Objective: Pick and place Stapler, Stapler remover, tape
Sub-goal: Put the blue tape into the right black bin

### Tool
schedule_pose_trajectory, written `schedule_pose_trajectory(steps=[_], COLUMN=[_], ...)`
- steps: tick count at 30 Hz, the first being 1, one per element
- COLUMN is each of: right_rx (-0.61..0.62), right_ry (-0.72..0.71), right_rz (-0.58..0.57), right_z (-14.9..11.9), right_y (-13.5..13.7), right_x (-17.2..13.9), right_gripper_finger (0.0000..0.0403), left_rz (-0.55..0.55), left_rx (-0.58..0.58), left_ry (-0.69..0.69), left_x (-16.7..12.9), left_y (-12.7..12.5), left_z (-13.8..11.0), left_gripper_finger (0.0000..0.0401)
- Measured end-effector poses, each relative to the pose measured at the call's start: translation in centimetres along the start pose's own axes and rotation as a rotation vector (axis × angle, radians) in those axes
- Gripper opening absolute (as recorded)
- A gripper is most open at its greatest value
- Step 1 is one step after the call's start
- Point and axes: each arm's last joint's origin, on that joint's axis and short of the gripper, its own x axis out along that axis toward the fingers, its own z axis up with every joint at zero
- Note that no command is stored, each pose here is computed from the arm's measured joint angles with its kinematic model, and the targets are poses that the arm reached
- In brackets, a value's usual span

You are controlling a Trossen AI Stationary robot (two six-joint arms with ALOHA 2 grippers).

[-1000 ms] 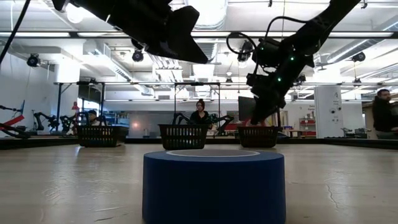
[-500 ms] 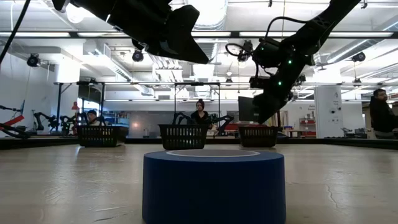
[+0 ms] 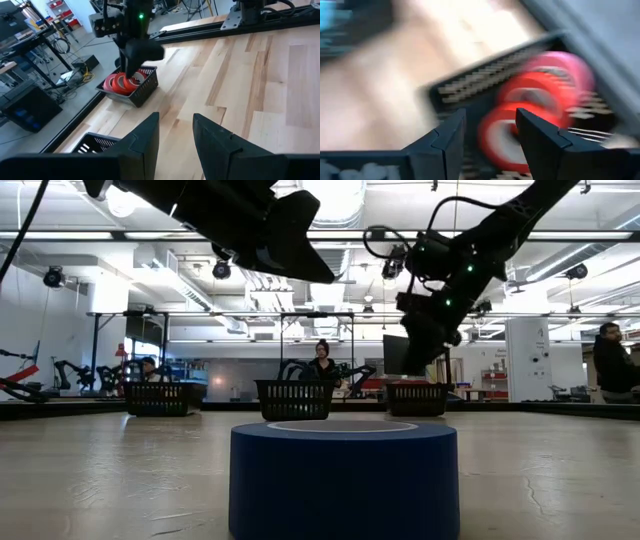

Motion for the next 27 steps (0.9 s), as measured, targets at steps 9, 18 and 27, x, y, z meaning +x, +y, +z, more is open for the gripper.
schedule_pose_trajectory(steps=[9, 18, 27], right_rx=[-0.039, -0.137, -0.209], right_ry=[0.011, 0.007, -0.015], right_rz=[0.308, 0.436, 0.485], right_z=[-0.3, -1.4, -1.9], right_y=[4.9, 10.4, 12.4], right_x=[-0.9, -2.7, -3.4], right_gripper_finger=[0.0156, 0.0169, 0.0169], left_rz=[-0.284, -0.790, -0.882], left_rx=[-0.020, -0.190, -0.255], left_ry=[0.043, 0.171, 0.258], left_x=[-0.1, -0.6, 0.2], left_y=[-0.8, -2.1, -4.1], left_z=[-0.3, -0.6, -2.0], left_gripper_finger=[0.0122, 0.0122, 0.0122])
